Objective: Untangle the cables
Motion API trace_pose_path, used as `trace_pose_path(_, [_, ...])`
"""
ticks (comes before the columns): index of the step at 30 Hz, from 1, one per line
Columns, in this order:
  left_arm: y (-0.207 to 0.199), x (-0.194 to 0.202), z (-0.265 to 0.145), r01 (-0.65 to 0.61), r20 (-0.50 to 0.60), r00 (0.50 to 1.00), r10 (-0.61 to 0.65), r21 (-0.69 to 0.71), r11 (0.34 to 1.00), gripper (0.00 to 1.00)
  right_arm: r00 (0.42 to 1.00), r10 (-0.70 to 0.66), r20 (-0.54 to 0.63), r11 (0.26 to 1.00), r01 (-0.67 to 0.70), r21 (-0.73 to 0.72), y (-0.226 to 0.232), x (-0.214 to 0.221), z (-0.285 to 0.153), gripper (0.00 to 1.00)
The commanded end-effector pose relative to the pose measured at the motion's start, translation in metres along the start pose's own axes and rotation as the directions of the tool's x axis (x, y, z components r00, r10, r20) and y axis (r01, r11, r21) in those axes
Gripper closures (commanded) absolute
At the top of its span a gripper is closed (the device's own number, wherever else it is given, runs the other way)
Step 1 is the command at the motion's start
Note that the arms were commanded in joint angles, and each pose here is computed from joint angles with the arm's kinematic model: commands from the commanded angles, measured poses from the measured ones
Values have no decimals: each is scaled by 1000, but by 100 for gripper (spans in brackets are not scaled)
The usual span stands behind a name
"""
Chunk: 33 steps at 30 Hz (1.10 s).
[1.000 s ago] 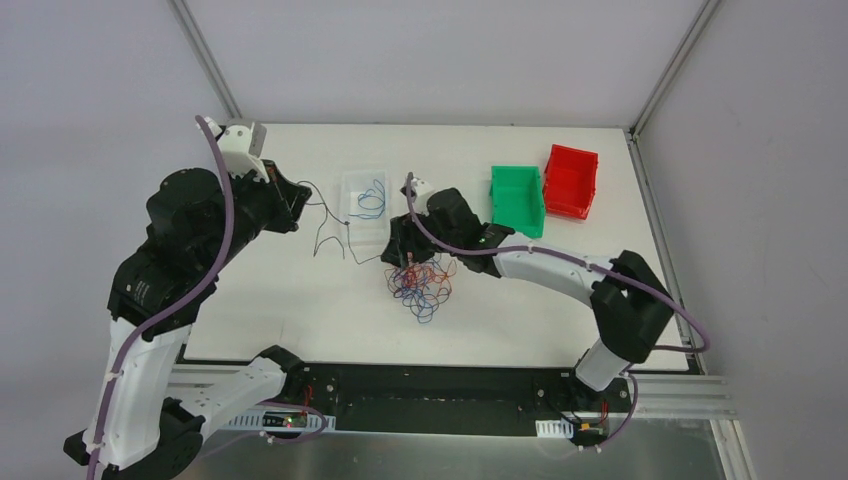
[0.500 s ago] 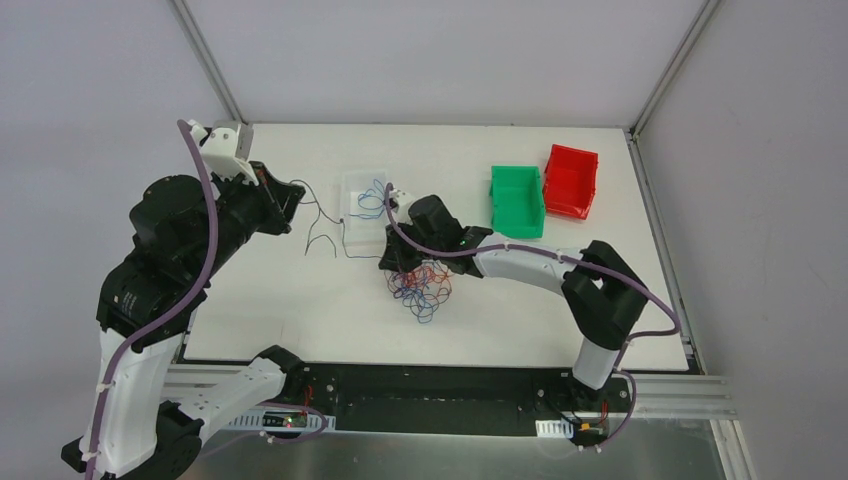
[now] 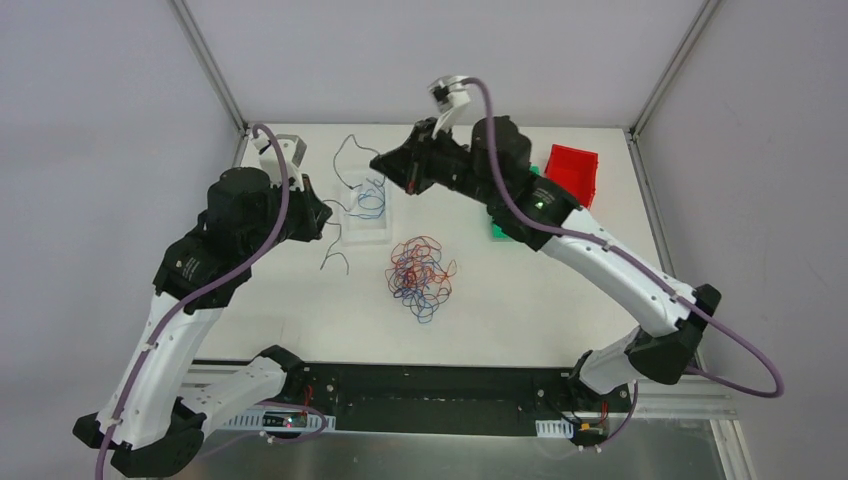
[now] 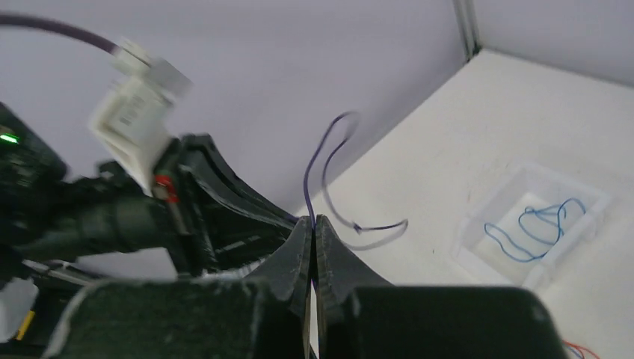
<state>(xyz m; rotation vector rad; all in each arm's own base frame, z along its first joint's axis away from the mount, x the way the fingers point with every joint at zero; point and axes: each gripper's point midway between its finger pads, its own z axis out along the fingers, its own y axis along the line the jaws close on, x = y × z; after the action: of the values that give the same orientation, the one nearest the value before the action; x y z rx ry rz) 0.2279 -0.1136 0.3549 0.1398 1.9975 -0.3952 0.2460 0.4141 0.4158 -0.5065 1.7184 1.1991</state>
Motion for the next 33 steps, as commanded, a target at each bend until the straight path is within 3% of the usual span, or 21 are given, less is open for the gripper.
trace_pose_path(1, [-18,-7,2,51,31,998,-54,93,994,100,999,30,36,984,-36,177,-19,-18,-18,100])
trace_pose_path(7, [-58,-11,25,111,-24,994,-109,273,956,100,991,107,79,897,-131,423,-86,6,-42,100])
trace_pose_path(15, [-113,-36,85,222,-111,975,-192,446,867,100,970,165,180,707,-244,664,-173,14,-122,100])
trace_pose_path(26, [-224,-63,189,113,-61,993,-96,649,753,100,965,119,235,560,-261,786,-231,-2,-192,100])
trace_pose_path(33, [-273,-78,259,108,15,983,-181,754,647,100,963,102,248,465,-266,844,-269,-10,-210,100])
